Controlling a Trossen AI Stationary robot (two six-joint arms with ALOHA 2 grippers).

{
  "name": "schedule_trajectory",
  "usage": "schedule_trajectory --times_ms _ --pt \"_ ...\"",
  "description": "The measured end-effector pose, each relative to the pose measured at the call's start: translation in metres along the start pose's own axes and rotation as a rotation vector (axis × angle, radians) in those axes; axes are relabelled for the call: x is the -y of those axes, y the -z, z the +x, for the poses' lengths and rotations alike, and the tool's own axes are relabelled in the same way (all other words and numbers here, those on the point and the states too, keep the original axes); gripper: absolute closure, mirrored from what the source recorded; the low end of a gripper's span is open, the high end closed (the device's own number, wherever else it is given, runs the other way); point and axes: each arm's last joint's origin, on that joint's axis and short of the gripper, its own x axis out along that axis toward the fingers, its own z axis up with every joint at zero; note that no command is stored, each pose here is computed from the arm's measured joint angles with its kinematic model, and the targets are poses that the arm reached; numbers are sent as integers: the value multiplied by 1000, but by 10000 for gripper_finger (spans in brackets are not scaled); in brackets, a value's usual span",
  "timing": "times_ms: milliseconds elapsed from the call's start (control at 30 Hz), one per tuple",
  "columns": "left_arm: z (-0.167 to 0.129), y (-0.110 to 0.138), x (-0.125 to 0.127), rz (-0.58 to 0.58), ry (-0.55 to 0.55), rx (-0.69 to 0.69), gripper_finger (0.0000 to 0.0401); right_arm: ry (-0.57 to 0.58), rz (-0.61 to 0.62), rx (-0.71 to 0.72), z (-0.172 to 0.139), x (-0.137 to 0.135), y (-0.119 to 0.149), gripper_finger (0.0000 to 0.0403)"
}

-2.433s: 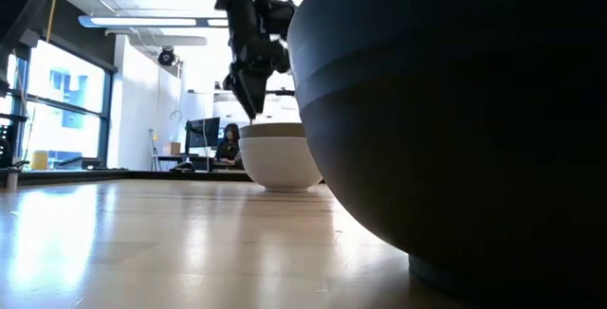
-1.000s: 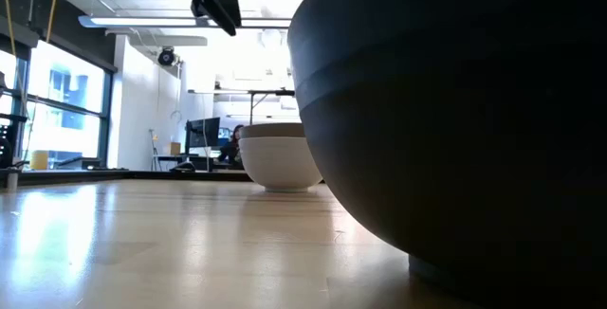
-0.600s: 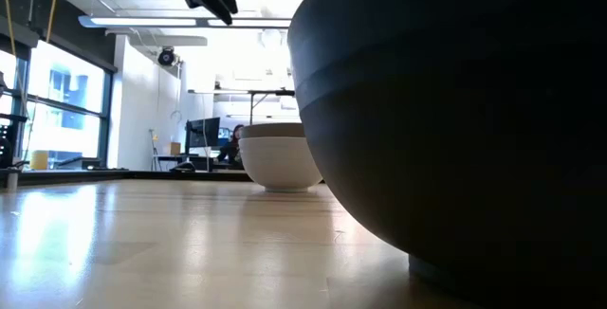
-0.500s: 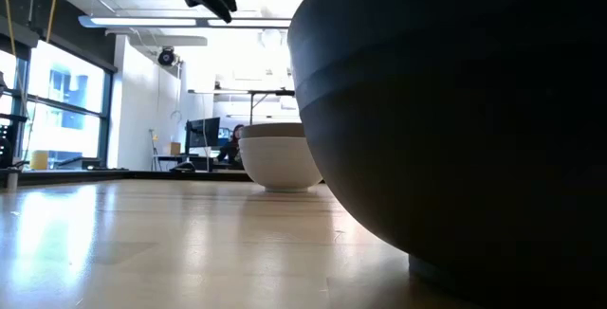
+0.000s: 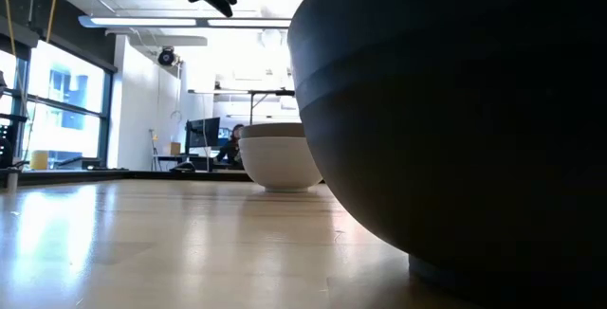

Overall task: Nest bowls inside each other
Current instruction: Stack the top white bowl on the gray bowl

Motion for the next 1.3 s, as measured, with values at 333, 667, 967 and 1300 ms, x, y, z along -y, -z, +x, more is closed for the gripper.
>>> schedule_trajectory --times_ms 333,667,967,1300 --pt "0 0 0 0 0 1 224 14 7 -19 6 5 3 308" --pt "0 0 0 0 0 2 224 9 -8 -15 6 5 2 316" --pt "0 0 0 0 0 2 224 9 -5 -7 6 4 2 339" --pt "0 0 0 0 0 1 224 -29 26 -36 22 6 4 339"
